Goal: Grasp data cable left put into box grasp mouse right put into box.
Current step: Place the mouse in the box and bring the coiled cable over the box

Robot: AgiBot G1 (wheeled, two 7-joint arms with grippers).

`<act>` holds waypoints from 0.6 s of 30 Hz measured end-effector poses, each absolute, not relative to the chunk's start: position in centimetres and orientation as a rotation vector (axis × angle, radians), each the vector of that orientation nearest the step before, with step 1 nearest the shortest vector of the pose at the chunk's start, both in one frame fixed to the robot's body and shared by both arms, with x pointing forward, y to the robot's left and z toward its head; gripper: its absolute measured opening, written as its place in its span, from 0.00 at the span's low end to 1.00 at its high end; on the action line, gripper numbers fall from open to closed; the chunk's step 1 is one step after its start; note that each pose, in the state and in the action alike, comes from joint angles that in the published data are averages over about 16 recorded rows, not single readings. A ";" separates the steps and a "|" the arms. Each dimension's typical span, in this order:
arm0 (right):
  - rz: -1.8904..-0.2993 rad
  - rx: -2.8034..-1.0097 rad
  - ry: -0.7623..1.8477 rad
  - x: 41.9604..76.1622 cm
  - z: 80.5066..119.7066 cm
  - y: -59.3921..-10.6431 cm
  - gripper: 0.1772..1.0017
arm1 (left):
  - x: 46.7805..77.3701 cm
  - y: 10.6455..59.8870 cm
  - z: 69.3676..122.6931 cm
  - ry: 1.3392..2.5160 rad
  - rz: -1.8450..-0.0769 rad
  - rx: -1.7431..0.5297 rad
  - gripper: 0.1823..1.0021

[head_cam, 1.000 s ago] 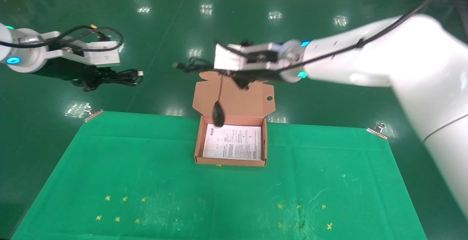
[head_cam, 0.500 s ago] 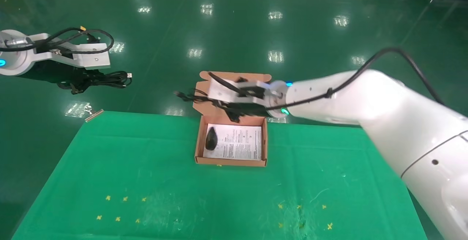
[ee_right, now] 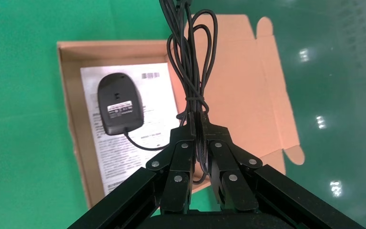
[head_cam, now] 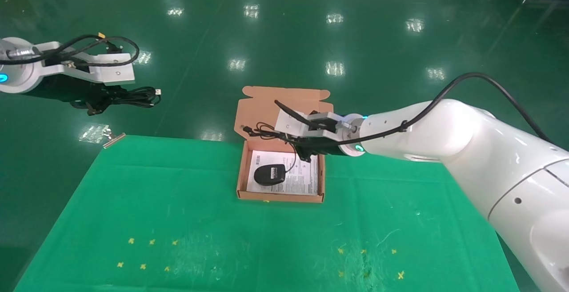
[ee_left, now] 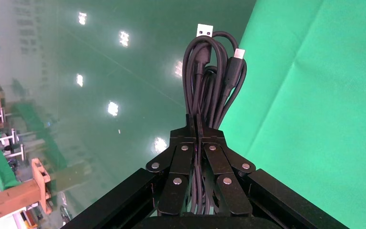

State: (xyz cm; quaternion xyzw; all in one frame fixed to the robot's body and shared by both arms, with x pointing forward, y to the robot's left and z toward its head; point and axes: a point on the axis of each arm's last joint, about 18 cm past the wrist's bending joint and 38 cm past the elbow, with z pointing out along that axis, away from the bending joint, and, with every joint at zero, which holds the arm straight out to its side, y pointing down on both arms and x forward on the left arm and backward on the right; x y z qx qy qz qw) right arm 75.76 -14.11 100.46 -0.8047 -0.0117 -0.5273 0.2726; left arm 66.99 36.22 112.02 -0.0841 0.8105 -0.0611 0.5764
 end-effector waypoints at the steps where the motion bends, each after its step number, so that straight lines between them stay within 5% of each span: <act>1: -1.420 -2.168 -0.033 75.8 100.4 -14.1 0.02 | 67.0 36.2 112.0 1.897 -0.143 -0.197 0.01; 18: -1.496 -2.173 0.004 75.7 101.8 -18.5 0.18 | 68.0 34.5 111.0 1.908 -0.159 -0.161 0.01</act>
